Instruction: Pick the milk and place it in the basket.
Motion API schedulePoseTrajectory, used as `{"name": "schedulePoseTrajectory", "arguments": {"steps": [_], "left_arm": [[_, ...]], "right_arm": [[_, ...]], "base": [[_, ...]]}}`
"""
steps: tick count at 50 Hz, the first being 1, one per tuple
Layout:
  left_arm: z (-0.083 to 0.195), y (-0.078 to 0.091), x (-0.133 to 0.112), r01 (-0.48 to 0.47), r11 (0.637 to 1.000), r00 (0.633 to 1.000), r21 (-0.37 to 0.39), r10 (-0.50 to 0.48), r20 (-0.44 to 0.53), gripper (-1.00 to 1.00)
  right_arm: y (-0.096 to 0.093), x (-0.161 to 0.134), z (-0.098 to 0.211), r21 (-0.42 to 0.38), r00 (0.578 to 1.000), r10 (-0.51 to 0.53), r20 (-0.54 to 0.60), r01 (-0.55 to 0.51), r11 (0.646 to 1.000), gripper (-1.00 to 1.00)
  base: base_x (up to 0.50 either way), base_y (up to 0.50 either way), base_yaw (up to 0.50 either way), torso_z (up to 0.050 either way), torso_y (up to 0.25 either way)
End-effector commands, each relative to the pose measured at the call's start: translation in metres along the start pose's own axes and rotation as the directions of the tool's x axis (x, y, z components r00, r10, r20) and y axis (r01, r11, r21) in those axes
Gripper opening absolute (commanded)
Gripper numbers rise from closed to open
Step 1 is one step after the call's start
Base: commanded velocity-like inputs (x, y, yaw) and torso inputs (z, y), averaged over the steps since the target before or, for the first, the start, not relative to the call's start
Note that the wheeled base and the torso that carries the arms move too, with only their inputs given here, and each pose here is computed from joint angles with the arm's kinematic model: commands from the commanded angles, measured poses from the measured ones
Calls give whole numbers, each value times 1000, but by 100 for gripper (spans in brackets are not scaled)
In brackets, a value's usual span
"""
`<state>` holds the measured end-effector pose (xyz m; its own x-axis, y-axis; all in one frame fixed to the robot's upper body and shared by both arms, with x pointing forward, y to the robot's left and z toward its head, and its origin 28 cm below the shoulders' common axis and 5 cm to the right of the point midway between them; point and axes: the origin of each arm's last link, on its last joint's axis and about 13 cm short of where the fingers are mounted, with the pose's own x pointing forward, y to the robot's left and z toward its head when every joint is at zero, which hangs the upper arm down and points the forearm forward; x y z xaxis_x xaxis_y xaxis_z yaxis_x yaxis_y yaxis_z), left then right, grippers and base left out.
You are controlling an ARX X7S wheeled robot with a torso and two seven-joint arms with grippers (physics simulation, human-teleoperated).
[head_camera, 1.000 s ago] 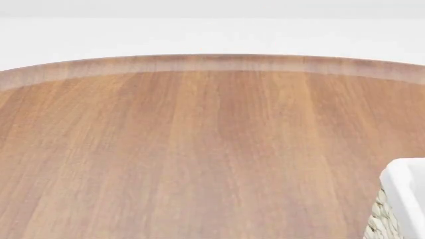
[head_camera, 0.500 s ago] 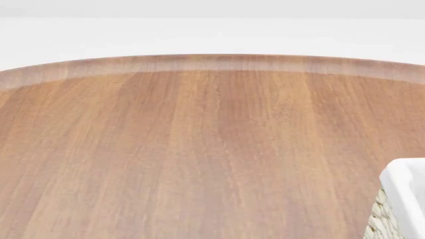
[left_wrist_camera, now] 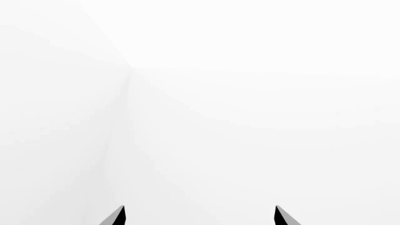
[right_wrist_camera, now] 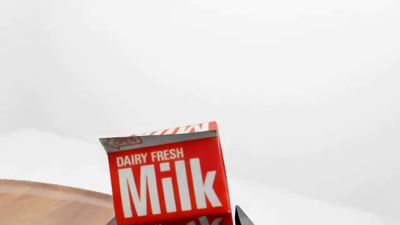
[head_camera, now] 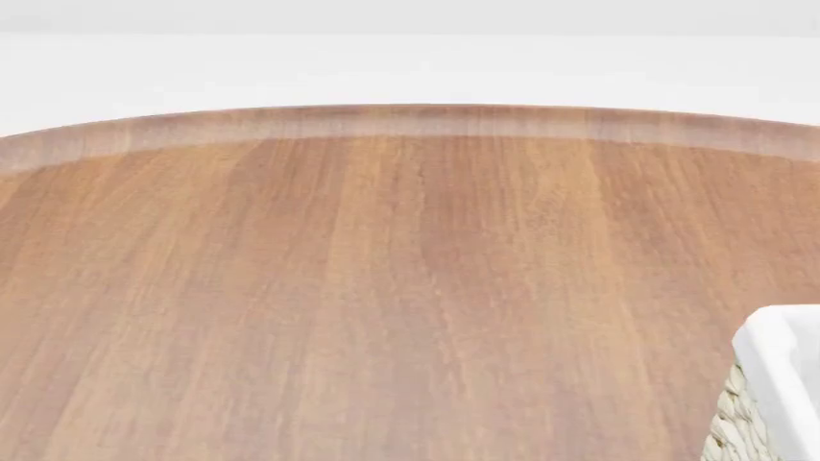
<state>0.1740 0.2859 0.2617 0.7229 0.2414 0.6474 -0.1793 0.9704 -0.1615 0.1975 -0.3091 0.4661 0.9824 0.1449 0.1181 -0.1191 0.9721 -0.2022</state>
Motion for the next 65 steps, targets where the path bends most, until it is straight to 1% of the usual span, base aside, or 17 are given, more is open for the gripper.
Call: {"name": "schedulePoseTrajectory", "arguments": {"steps": [1,5,11,14,17,26,31,34,36,41,43,49,51,53,55,60,65], "left_arm": [[1,2,0,-4,1000,1000,20,4,20,100],[3,1,1,-6,1000,1000,10,6,28,100],[4,2,1,-7,1000,1000,11,7,30,100],[4,1,2,-5,1000,1000,13,5,30,100],[4,1,2,-4,1000,1000,13,4,30,100],[3,0,2,2,1000,1000,14,-2,28,100],[3,0,2,1,1000,1000,15,-2,28,100],[4,0,2,2,1000,1000,15,-2,29,100],[3,0,3,1,1000,1000,16,-1,28,100],[2,-1,2,4,1000,1000,17,-4,27,100],[2,0,2,4,1000,1000,17,-5,26,100],[2,0,2,5,1000,1000,18,-5,25,100],[3,0,2,5,1000,1000,18,-5,27,100],[3,0,2,5,1000,1000,19,-6,26,100],[3,-1,2,6,1000,1000,18,-6,25,100],[3,-1,2,8,1000,1000,20,-8,26,100],[3,-2,2,9,1000,1000,20,-10,25,100]], "right_arm": [[-19,-18,22,20,997,59,-45,-58,998,-100],[-25,-15,25,21,995,53,-81,-51,998,-100],[-29,-12,26,43,991,58,-118,-53,998,-100],[-32,-13,27,67,988,70,-137,-61,996,-100],[-36,-12,27,80,985,59,-162,-46,996,-100],[-45,-6,26,114,964,54,-261,-25,993,-100],[-48,-1,28,126,952,65,-298,-28,992,-100],[-49,3,27,138,940,70,-333,-25,990,-100],[-50,5,26,135,922,81,-379,-31,990,-100],[-50,11,30,144,908,97,-407,-41,989,-100],[-50,15,30,146,893,108,-437,-48,988,-100],[-49,22,28,158,872,125,-474,-55,986,-100],[-50,23,26,158,857,129,-500,-56,986,-100],[-49,24,25,166,851,137,-507,-60,984,-100],[-50,24,22,165,830,142,-539,-62,984,-100],[-49,25,18,175,819,148,-554,-59,983,-100],[-48,27,9,186,791,156,-592,-54,981,-100]], "base": [[0,0,0,0,0],[0,0,0,0,0],[0,0,0,0,2],[0,0,0,0,0],[0,0,0,0,3],[0,0,0,1,1],[0,0,0,0,0],[0,0,0,0,3],[0,0,0,0,0],[0,0,0,2,0],[0,0,0,0,5],[0,0,0,0,2],[0,0,0,0,0],[0,0,0,0,0],[0,0,0,0,0],[0,0,0,0,2],[0,0,0,2,2]]}}
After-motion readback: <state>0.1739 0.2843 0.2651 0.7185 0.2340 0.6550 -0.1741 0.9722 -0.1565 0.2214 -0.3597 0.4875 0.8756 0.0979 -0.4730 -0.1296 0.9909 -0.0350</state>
